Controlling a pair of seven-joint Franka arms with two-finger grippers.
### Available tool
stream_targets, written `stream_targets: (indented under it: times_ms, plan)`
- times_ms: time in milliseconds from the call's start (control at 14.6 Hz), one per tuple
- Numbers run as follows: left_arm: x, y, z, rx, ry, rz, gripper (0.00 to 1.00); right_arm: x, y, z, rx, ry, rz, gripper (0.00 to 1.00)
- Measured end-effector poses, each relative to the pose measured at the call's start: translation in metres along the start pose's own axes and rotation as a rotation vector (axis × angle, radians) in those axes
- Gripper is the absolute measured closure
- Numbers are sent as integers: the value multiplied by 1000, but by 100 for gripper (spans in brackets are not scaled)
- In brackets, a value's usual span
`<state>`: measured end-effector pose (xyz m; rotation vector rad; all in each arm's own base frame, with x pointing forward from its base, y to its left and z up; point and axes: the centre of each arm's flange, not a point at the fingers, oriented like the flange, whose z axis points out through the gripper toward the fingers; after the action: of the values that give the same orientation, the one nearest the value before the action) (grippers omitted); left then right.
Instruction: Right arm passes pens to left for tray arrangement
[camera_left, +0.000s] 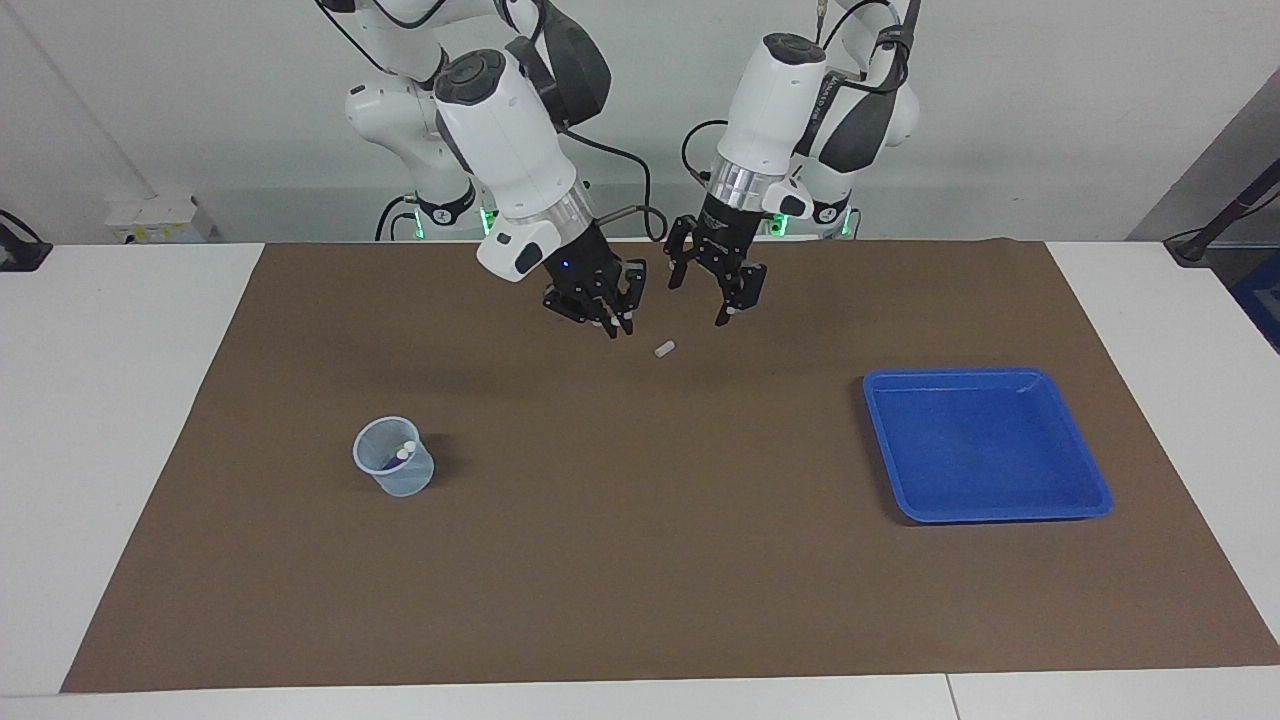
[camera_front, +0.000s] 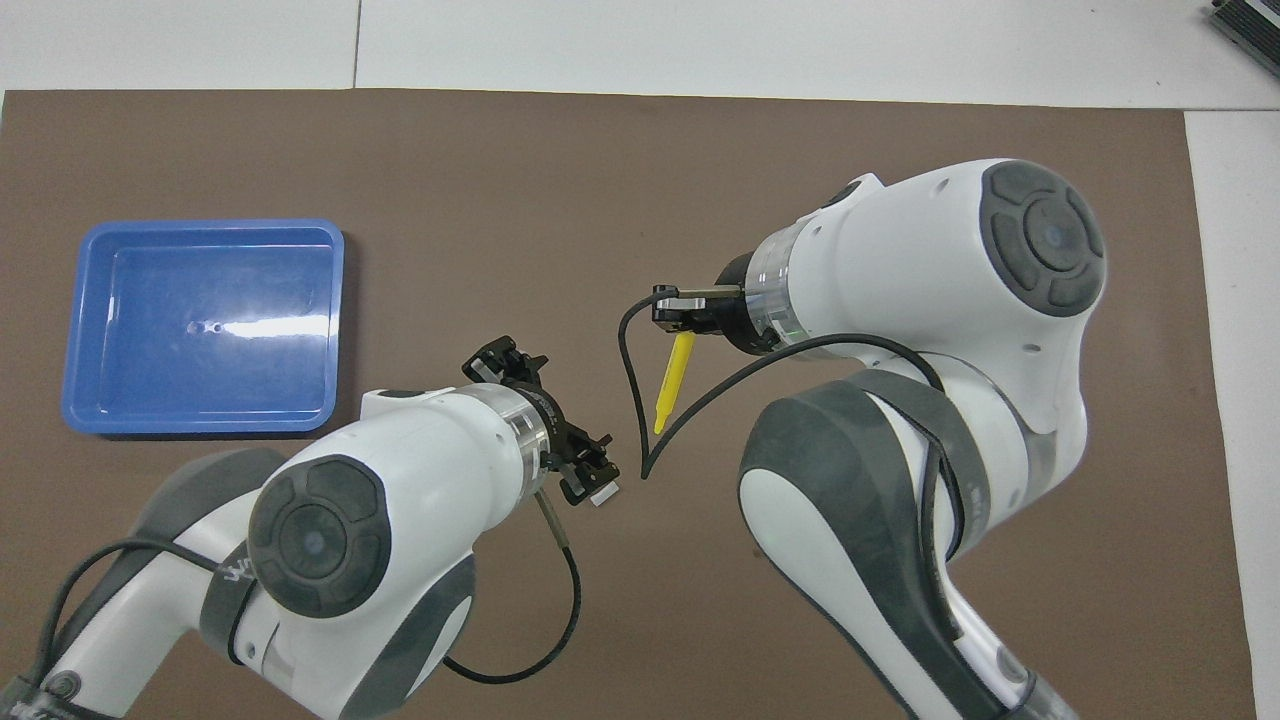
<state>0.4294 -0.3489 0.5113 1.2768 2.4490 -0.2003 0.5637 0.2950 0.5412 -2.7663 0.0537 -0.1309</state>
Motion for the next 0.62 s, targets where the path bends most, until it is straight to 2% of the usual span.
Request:
stream_targets:
  times_ms: [205,479,616]
  plan:
    - [-14,-25,3,2,-67,12,0,0,0,0,0,0,0,82]
    - [-22,-26,24,2,-118,-20,0,0,0,1,1,2,0,82]
    - [-26,-26,27,6,-131,-28,4,0,0,2,2,5,0,82]
